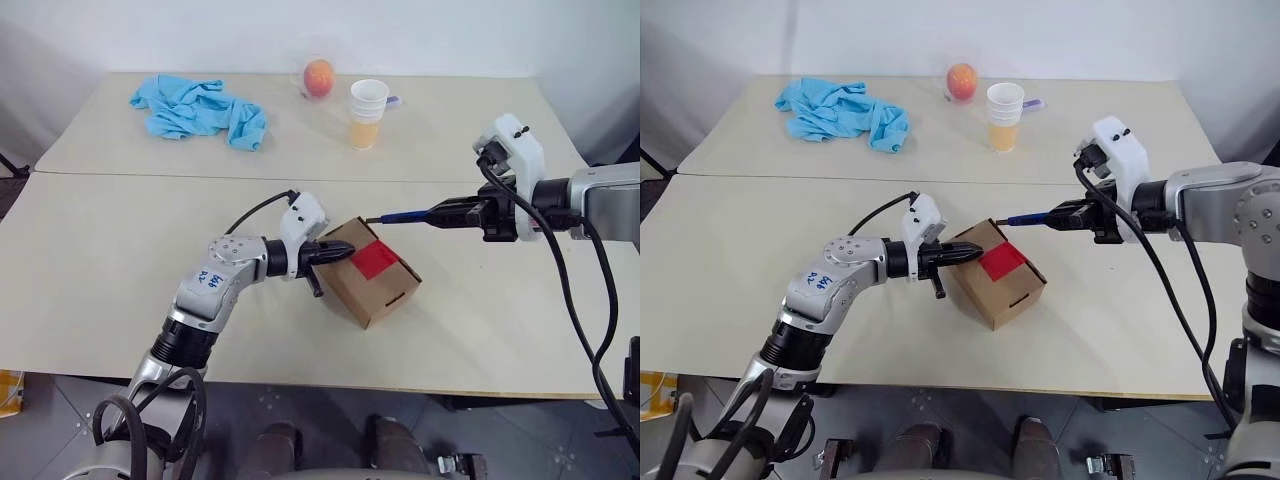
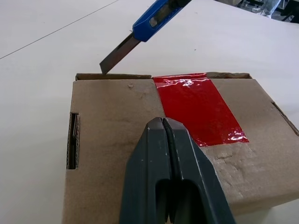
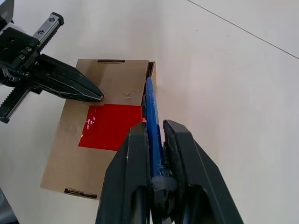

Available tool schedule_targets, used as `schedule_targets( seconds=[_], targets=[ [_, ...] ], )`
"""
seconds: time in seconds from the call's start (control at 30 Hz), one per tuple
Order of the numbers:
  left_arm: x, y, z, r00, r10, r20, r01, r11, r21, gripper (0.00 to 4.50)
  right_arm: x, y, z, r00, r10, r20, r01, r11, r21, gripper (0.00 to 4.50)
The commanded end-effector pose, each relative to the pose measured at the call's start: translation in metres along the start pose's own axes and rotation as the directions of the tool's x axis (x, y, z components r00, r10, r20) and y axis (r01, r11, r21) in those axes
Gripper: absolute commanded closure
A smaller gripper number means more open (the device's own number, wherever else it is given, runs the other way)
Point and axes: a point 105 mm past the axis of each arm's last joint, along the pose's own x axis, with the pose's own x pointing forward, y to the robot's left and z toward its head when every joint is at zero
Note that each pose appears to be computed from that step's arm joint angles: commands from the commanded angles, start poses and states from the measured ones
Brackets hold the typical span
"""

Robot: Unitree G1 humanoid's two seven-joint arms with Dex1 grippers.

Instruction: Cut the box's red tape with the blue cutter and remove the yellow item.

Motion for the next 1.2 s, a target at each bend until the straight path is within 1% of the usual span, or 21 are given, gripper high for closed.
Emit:
schedule_targets(
  seconds=[0.03,0.4,0.77,1.1,1.2],
  targets=[
    [0.003,-0.005,-0.011,0.999,-0.011,-0.036,0.01,1.0,-0.023,4.5,-0.004,0.005,0.006,1.0,0.012,0.027,-0.011,0.999,-0.034,4.33],
    [0.005,-0.005,-0.012,0.999,-0.003,-0.036,0.002,0.999,-0.032,4.5,-0.006,0.008,0.006,0.999,0.031,0.013,-0.031,0.999,-0.041,4.33],
    [0.007,-0.006,-0.011,0.999,-0.007,-0.032,0.006,1.0,-0.029,4.5,-0.005,0.002,-0.003,0.999,0.01,-0.036,-0.011,1.0,-0.022,4.33],
    [0.009,-0.008,-0.011,0.999,-0.01,-0.031,0.009,1.0,-0.029,4.5,-0.008,-0.003,-0.001,0.998,-0.003,-0.061,0.001,1.0,-0.027,4.33],
    [0.009,-0.009,-0.012,0.999,-0.015,-0.034,0.014,0.999,-0.03,4.5,-0.007,0.002,-0.001,0.997,0.022,-0.079,-0.024,0.999,-0.031,4.33]
  ],
)
